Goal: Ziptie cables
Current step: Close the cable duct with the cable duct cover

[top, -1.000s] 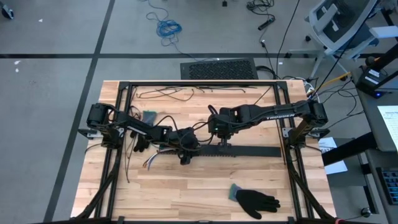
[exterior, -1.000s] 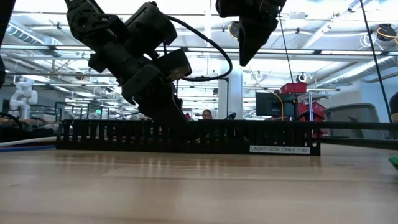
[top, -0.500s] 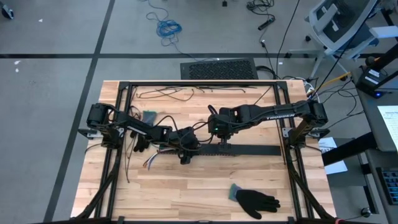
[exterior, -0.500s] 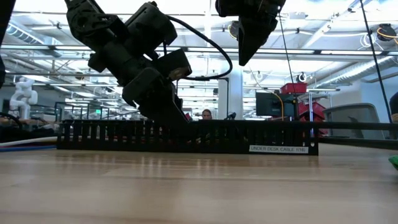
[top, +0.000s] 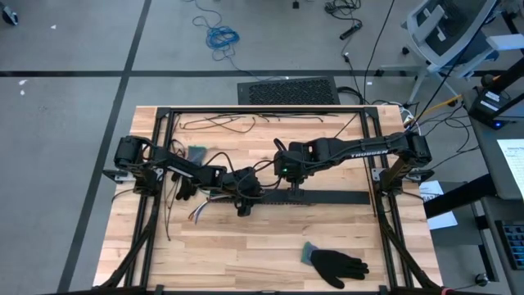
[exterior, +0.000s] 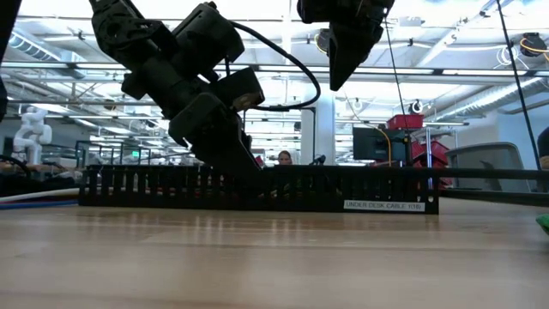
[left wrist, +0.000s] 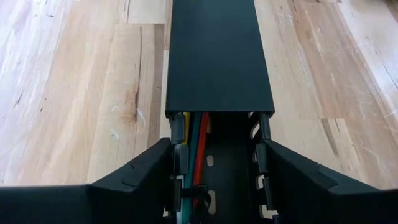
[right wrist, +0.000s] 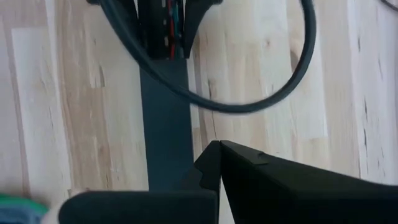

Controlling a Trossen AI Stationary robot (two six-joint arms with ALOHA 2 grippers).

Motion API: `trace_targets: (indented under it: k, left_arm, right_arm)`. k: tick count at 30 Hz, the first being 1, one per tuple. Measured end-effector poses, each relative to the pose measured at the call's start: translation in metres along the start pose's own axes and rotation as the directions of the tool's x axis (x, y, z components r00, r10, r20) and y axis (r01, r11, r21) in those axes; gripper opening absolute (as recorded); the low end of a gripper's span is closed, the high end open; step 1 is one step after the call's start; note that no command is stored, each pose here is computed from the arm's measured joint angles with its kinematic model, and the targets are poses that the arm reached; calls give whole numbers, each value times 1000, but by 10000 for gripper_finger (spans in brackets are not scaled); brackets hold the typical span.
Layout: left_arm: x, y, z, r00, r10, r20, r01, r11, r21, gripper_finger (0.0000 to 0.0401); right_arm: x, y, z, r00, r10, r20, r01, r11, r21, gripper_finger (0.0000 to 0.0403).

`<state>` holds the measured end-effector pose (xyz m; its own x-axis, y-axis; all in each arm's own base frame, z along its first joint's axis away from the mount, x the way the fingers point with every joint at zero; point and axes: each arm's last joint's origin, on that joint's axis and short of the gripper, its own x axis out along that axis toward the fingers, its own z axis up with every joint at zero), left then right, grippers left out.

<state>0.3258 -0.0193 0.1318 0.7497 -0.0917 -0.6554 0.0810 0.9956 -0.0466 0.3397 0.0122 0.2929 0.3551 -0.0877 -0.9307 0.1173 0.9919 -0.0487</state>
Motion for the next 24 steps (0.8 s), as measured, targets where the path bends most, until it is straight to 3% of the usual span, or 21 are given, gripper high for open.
trace_targets:
  k: [10,16,24]
  left_arm:
    - [0,0,0,1000,1,-1,-1,1000,-1,228]
    - [0,0,0,1000,1,-1,-1,1000,-1,228]
    - [0,1,0,1000,2,-1,-2,1000,-1,228]
  right_arm:
    - [15,20,-18,990,87,-108,-93,994,-55,0]
    - [50,26,-44,979,69,-192,-66,998,22,0]
    - [67,25,-65,954,74,-289,-58,996,63,0]
